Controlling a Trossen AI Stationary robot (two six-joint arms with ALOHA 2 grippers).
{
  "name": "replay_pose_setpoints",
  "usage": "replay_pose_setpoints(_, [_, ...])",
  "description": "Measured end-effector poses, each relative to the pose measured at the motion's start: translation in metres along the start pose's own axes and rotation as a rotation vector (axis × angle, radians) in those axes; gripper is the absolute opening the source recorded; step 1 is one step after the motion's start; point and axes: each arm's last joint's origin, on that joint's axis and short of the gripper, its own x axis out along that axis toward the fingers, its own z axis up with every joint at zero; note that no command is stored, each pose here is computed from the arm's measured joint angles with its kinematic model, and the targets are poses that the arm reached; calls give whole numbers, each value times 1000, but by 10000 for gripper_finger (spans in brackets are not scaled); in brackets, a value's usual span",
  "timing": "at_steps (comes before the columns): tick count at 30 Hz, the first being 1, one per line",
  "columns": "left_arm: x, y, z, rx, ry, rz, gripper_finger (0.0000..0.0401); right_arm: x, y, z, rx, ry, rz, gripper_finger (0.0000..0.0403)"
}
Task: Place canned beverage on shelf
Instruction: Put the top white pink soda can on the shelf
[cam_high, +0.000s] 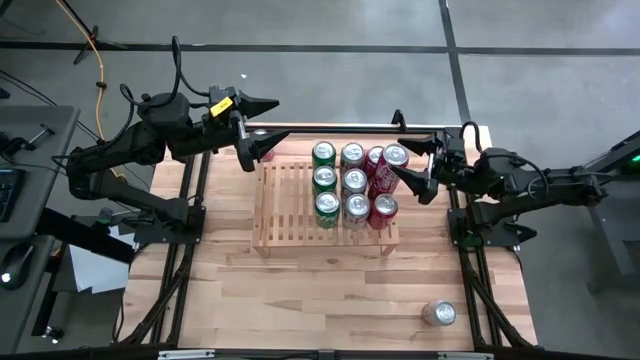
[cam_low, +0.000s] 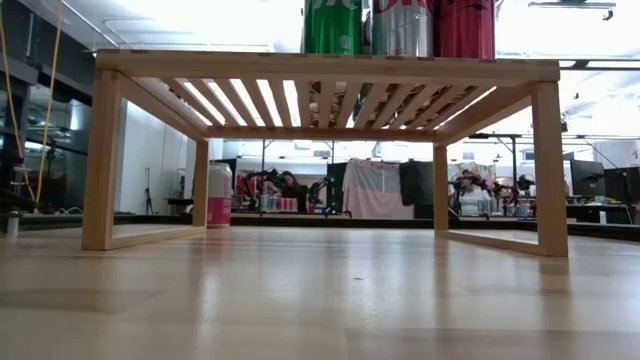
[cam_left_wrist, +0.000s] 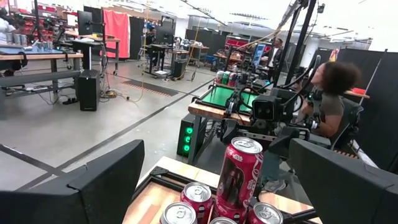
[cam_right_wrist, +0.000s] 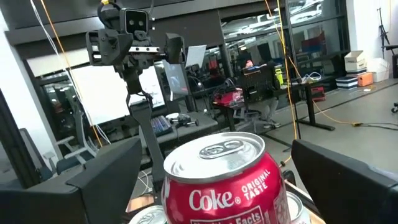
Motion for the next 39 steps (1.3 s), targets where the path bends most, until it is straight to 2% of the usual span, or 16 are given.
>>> replay_pose_setpoints(11, [0,0,0,3,1,-10,392,-1,2,11,27,-71,12,399])
replay_pose_setpoints(17, [0,0,0,26,2,-11,392,-5,5,41,5,-154,18,399])
replay_pose_setpoints(21, [0,0,0,42,1,-11,392,-10,6,63,-13,-218,-28,399])
replay_pose_setpoints(26, [-5,1,2,49,-4,-12,392,-13,6,76,6,-251,-34,399])
replay_pose_setpoints(35, [-20,5,6,95,4,3,392,-13,7,77,90,-255,-21,399])
replay_pose_setpoints(39, [-20,6,3,117,33,37,392,-9,8,84,155,-267,-58,399])
